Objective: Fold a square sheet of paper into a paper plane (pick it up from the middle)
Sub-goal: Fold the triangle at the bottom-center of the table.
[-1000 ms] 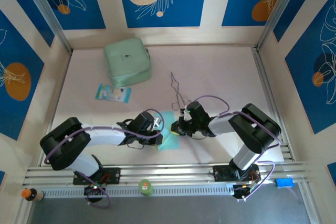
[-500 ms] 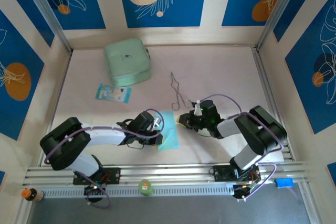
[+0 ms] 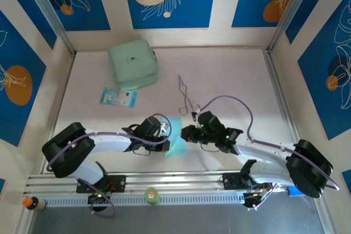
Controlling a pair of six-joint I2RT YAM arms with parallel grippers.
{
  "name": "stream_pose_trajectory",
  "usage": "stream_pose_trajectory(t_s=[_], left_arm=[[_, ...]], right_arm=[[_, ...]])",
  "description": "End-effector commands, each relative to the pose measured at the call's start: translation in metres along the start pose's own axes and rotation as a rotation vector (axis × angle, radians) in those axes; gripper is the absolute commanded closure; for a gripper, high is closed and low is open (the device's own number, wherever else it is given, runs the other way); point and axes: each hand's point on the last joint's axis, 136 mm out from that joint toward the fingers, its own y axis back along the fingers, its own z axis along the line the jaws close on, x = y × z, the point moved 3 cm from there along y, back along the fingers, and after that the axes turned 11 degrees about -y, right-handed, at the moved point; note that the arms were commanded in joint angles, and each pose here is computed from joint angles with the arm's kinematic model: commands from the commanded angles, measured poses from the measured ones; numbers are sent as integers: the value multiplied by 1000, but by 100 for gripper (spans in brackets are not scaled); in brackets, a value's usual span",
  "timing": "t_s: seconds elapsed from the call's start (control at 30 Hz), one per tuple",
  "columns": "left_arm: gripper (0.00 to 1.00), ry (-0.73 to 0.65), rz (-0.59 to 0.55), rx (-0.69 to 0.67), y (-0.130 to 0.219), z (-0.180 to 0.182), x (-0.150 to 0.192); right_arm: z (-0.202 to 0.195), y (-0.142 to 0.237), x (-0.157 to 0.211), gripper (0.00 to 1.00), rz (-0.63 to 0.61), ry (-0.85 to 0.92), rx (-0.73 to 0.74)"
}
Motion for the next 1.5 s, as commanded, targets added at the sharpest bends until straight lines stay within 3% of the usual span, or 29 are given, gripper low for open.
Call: stream_pose_trajectory(t_s=[0.0,0.1,0.53,0.77,0.93,1.23,1.47], left_arm=[[100,53,124,-163,-4,40,34],[100,52,129,-170,-4,41,34],[100,54,124,-157,-5,41,36],[100,55,121,-150,-6,39,34],[100,44,103,-123,-1,30,27],[94,24,-63,41,27,-15,-14],[94,37,-42,164,13,-33,-21]], right_arm=[[-24,-6,11,96,61,3,68],[-11,-14,9,97,78,-80,-102],[-21,-45,1,99,139,-223,-154],[-26,-59,2,99,181,-248,-151],[-56,-67,10,100,184,-317,-61],[-71,-68,17,100,200,-339,-3],[-71,-69,18,100,201,-339,-1]])
